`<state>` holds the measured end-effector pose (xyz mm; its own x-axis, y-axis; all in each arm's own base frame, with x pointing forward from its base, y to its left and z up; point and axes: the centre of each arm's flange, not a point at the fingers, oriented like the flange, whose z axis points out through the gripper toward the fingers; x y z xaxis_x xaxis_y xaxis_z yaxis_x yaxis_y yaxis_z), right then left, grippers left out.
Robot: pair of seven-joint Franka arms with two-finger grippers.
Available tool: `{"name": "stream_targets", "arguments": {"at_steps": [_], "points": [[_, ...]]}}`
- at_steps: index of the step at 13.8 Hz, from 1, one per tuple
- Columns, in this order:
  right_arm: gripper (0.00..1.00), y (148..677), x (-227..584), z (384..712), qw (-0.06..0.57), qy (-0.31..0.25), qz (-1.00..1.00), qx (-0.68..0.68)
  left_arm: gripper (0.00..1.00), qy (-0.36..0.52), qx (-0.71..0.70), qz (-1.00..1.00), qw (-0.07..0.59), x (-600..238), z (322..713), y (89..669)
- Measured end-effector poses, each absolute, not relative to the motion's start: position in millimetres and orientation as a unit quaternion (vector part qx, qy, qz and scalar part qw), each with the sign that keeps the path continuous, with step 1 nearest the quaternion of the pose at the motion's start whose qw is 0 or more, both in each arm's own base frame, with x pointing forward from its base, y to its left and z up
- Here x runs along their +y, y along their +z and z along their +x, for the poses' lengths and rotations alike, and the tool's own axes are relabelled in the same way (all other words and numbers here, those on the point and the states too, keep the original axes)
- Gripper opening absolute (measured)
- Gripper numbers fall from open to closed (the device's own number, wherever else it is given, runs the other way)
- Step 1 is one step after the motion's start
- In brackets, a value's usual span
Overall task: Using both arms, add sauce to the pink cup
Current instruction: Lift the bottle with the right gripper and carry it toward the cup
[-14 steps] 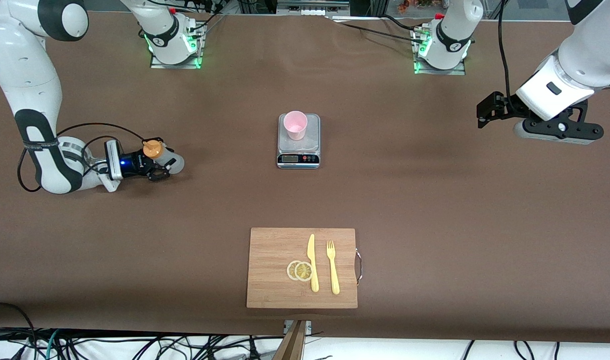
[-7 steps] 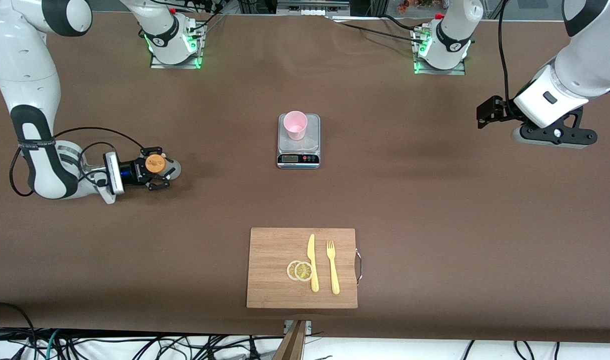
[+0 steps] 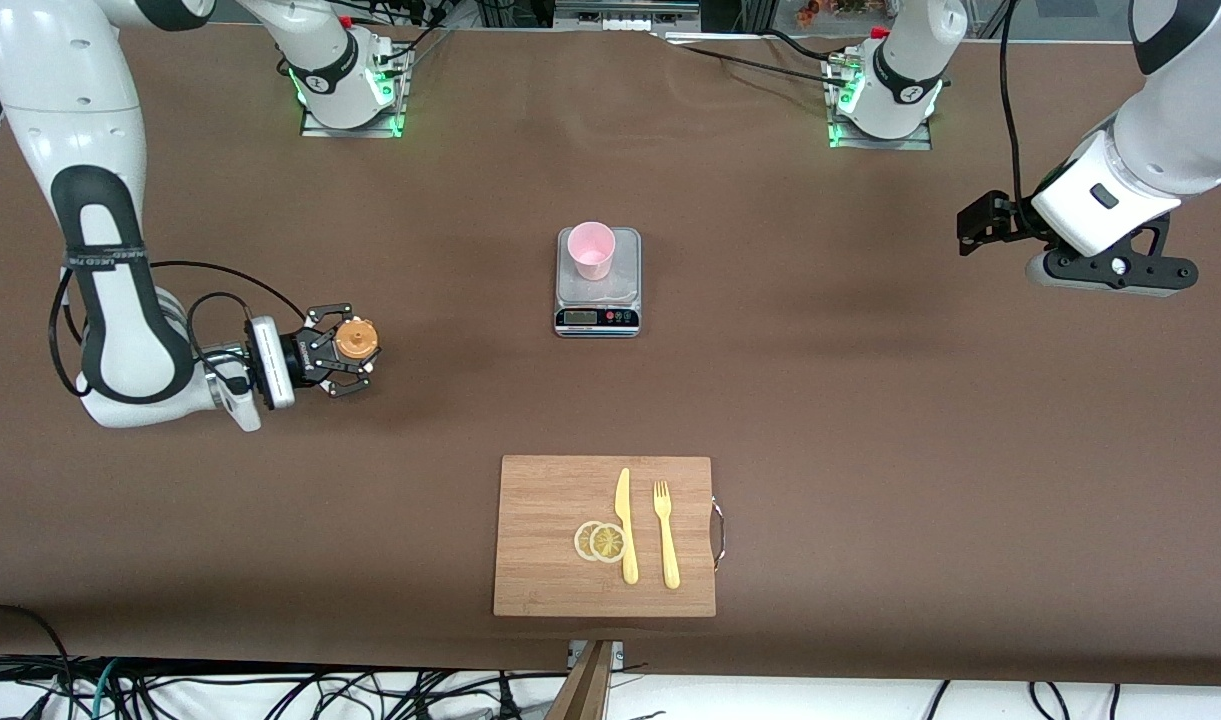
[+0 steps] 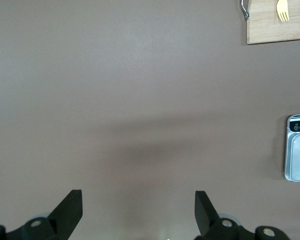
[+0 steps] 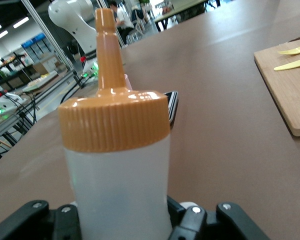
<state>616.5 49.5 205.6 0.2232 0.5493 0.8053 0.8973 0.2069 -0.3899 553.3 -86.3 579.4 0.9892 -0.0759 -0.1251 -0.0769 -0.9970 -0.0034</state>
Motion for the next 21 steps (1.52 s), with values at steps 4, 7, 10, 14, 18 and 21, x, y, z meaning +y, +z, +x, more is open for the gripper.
{"name": "stream_targets", "arguments": {"at_steps": [4, 7, 10, 14, 18, 21], "points": [[0.27, 249.2, 108.5, 622.8, 0.424, -0.102, -0.642, -0.631, 0.99, 0.071, 0.035, -0.997, 0.005, -82.8, 552.1, 573.2], [0.27, 274.9, 164.3, 614.1, 0.373, -0.036, -0.666, -0.645, 0.99, 0.079, 0.031, -0.996, 0.006, -77.3, 548.7, 564.0], [0.27, 285.6, 201.7, 603.8, 0.34, 0.005, -0.682, -0.648, 1.0, 0.077, 0.011, -0.997, 0.005, -54.7, 545.3, 558.5], [0.27, 287.2, 233.7, 592.3, 0.309, 0.038, -0.687, -0.657, 1.0, 0.074, 0.009, -0.997, 0.004, -47.9, 543.1, 559.2], [0.27, 299.0, 275.3, 572.6, 0.265, 0.081, -0.699, -0.659, 1.0, 0.075, 0.013, -0.997, 0.004, -50.8, 542.6, 558.6], [0.27, 302.8, 306.2, 555.2, 0.231, 0.111, -0.709, -0.657, 1.0, 0.075, 0.016, -0.997, 0.004, -50.4, 542.7, 558.3]]}}
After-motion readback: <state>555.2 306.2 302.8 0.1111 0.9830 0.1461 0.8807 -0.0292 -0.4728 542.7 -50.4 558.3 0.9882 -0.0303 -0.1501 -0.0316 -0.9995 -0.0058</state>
